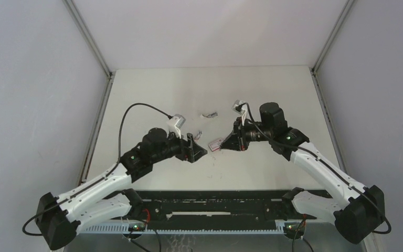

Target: Load the staples into the stapler

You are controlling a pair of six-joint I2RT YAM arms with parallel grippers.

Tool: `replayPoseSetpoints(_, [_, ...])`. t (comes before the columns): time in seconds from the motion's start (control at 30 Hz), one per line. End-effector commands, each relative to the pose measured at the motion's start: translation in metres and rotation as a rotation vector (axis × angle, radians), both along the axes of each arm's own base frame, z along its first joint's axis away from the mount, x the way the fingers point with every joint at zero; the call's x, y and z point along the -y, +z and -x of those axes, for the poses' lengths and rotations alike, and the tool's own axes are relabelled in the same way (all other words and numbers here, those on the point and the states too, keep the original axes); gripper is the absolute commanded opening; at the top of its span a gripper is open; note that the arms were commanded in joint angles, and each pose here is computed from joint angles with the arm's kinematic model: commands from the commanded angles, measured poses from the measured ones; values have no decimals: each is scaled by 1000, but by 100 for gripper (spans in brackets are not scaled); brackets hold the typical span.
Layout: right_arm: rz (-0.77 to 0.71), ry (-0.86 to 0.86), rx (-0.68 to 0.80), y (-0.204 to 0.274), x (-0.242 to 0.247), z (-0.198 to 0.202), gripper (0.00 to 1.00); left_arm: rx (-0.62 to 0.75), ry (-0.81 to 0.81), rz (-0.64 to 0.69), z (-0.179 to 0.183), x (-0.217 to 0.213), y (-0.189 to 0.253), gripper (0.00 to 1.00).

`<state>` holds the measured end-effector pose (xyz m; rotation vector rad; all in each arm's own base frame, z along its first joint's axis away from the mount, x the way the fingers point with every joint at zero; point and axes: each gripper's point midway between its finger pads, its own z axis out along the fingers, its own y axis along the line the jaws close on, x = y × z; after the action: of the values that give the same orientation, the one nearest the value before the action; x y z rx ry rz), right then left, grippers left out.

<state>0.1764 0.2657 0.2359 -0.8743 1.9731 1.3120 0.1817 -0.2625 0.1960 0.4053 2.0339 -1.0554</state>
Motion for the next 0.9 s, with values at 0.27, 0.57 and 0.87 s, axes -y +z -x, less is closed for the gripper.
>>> replayPoseSetpoints(0.27, [-23, -194, 68, -16, 31, -26, 9, -149, 152, -19, -59, 51, -38, 83])
replayPoseSetpoints(0.57, [-47, -240, 83, -15, 41, -27, 9, -181, 205, -128, -96, 73, -77, 82])
replayPoseSetpoints(0.87, [-59, -229, 79, -15, 40, -29, 9, -179, 240, -315, -111, 63, -114, 83])
